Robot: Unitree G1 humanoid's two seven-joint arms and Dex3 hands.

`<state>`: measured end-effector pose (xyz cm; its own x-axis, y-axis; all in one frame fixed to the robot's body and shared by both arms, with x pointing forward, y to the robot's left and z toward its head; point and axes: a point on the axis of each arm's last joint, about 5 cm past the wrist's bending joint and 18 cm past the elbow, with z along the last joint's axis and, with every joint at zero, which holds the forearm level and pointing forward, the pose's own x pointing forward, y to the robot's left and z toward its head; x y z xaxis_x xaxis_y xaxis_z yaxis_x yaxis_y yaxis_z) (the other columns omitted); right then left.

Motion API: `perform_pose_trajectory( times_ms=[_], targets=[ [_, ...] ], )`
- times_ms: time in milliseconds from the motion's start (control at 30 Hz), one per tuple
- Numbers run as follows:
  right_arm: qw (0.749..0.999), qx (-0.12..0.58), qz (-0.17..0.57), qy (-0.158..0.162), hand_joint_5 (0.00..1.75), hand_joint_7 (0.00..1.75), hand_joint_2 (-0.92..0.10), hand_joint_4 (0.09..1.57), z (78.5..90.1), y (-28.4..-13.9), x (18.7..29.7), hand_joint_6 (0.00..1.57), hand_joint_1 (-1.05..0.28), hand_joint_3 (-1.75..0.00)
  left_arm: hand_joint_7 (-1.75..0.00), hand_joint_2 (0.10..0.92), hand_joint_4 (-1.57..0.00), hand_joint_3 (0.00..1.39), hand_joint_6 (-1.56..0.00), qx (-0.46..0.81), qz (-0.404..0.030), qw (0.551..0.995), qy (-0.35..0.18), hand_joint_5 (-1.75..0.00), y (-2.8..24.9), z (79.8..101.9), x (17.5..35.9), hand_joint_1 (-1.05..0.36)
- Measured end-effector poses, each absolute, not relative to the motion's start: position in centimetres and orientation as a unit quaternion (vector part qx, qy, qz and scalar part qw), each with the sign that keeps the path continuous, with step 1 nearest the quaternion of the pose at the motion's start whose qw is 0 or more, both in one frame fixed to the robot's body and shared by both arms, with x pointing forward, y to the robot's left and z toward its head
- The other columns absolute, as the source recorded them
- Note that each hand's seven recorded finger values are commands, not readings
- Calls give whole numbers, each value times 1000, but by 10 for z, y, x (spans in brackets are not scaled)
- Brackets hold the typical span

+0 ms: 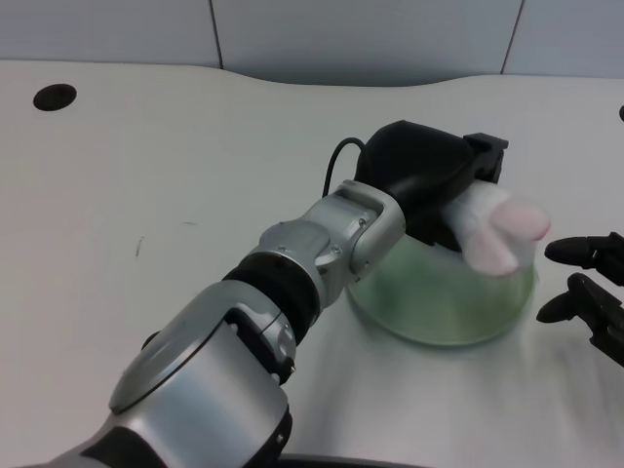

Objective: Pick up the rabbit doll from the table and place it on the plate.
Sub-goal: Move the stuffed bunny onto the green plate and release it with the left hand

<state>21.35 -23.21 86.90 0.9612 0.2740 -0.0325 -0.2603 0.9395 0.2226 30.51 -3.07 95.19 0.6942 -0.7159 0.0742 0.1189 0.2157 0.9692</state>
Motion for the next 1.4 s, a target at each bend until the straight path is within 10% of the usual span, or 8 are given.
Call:
perform_pose_trajectory(
  times_ms=[267,700,933,1033,1200,1400],
  targets=[
    [984,107,143,27,1548,1166,-921,228,871,-226,214,253,-297,-530,-1639,871,-977,55,-678,579,-285,725,-239,-1746,-26,939,302,-260],
    [982,114,149,25,1577,1184,-921,223,869,-222,214,257,-310,-537,-972,815,-812,13,-759,600,-295,710,-220,-1685,-23,938,304,-436],
    [981,118,150,26,1589,1196,-921,222,869,-219,214,244,-306,-543,-922,880,-364,10,-406,611,-322,702,-170,-1191,-16,939,308,-629],
    [981,119,150,25,1597,1203,-921,215,869,-219,215,243,-306,-544,-496,904,-63,2,-219,631,-326,687,-154,-798,-15,940,310,-790],
    [979,127,157,23,1606,1204,-921,207,868,-219,215,236,-294,-552,-281,920,0,42,-29,655,-326,665,-151,-230,-16,950,315,-891],
    [978,127,164,23,1658,1209,-921,237,868,-220,215,241,-312,-544,-21,921,1,128,1,661,-321,660,-159,-4,-16,952,316,-992]
  ],
)
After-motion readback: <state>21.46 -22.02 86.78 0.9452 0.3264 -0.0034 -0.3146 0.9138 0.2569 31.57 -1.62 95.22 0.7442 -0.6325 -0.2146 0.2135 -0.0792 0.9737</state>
